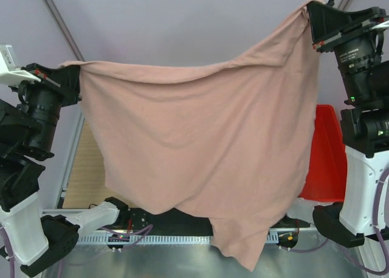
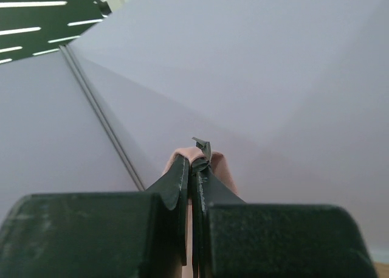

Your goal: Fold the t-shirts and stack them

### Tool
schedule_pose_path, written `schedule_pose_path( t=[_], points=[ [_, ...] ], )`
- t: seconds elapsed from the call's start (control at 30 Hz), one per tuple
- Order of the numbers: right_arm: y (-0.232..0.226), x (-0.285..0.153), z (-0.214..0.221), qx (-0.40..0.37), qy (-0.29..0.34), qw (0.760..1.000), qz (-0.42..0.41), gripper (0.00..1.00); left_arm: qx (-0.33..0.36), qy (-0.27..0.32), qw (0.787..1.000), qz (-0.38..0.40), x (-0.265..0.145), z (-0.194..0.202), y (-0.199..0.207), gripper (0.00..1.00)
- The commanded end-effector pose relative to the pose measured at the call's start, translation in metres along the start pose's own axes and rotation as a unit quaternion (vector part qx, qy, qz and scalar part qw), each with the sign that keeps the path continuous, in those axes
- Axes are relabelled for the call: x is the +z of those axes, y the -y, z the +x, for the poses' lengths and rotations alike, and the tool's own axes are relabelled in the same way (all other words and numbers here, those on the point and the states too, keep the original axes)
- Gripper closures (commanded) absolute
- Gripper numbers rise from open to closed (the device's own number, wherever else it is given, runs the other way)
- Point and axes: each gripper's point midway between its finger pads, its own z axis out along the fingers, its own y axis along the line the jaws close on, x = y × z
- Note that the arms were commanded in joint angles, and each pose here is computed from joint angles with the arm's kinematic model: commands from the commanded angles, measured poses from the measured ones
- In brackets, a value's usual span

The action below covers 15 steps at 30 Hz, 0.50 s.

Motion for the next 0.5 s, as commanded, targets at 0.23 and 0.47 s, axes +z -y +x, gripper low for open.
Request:
schedule_pose_path(
  t=[0.23,0.47],
  points=[
    [-0.015,-0.056,-0.060,-0.101,0.072,0.992,0.016,0.99,-0.024,0.071,0.997,0.014,-0.043,-0.044,-0.012,1.00],
    [-0.032,-0.089,-0.067,-0.085,0.075,0.994,-0.006,0.99,-0.047,0.088,0.994,0.034,-0.077,-0.057,-0.020,1.00]
  ],
)
